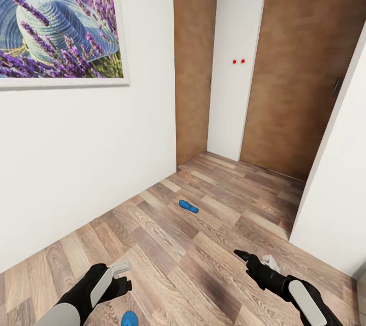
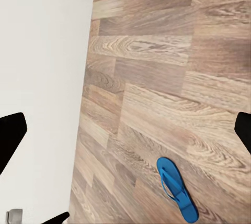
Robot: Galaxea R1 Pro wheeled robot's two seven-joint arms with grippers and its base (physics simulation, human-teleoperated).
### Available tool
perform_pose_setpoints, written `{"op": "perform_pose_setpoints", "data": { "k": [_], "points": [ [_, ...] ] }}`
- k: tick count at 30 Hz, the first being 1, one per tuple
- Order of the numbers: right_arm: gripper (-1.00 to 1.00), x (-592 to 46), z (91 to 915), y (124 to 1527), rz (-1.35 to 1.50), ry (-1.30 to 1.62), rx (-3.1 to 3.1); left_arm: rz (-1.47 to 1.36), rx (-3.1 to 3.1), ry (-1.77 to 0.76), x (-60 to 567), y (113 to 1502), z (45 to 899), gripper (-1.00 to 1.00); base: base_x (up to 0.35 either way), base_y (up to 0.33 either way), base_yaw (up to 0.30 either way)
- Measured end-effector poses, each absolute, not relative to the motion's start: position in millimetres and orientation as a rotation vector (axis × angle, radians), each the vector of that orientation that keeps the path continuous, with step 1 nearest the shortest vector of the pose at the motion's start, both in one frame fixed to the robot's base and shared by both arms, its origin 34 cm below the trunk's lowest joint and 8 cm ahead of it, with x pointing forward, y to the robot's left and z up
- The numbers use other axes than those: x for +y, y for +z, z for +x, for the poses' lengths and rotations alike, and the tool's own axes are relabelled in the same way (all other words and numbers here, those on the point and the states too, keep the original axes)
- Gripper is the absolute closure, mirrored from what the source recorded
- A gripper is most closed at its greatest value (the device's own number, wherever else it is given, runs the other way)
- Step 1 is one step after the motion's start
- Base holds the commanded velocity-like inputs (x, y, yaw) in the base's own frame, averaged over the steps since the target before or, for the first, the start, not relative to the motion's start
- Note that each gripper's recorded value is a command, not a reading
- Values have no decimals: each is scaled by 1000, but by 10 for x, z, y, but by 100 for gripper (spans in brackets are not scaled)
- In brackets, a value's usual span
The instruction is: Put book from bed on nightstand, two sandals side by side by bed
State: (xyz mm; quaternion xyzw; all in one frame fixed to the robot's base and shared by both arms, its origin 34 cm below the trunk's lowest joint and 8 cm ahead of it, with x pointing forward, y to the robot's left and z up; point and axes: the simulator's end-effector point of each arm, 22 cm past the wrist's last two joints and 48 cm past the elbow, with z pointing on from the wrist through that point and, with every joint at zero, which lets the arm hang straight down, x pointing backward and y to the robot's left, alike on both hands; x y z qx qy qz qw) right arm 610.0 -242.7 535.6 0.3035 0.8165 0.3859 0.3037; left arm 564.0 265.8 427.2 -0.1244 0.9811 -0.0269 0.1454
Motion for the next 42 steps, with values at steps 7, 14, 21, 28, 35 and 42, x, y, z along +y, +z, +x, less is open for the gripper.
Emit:
{"op": "perform_pose_setpoints", "data": {
  "k": [7,14,21,28,35,42],
  "points": [
    [-100,-2425,6070,5208,803,1022,2164,-356,2813,-79,2666,4162,5657,-100,0,0,0],
    [-100,-2424,6039,5058,803,1022,2163,-355,2809,-79,2669,4025,5641,-100,0,0,0],
    [-100,-2421,6007,4907,803,1023,2162,-354,2806,-81,2662,3881,5616,-100,0,0,0],
    [-100,-2425,5972,4758,802,1023,2162,-352,2799,-85,2648,3752,5611,-100,0,0,0],
    [-100,-2412,5943,4629,795,1036,2153,-352,2793,-82,2666,3612,5592,-100,0,0,0],
    [-100,-2342,5943,4614,759,1105,2101,-353,2792,-82,2672,3460,5557,-100,0,0,0]
  ]
}}
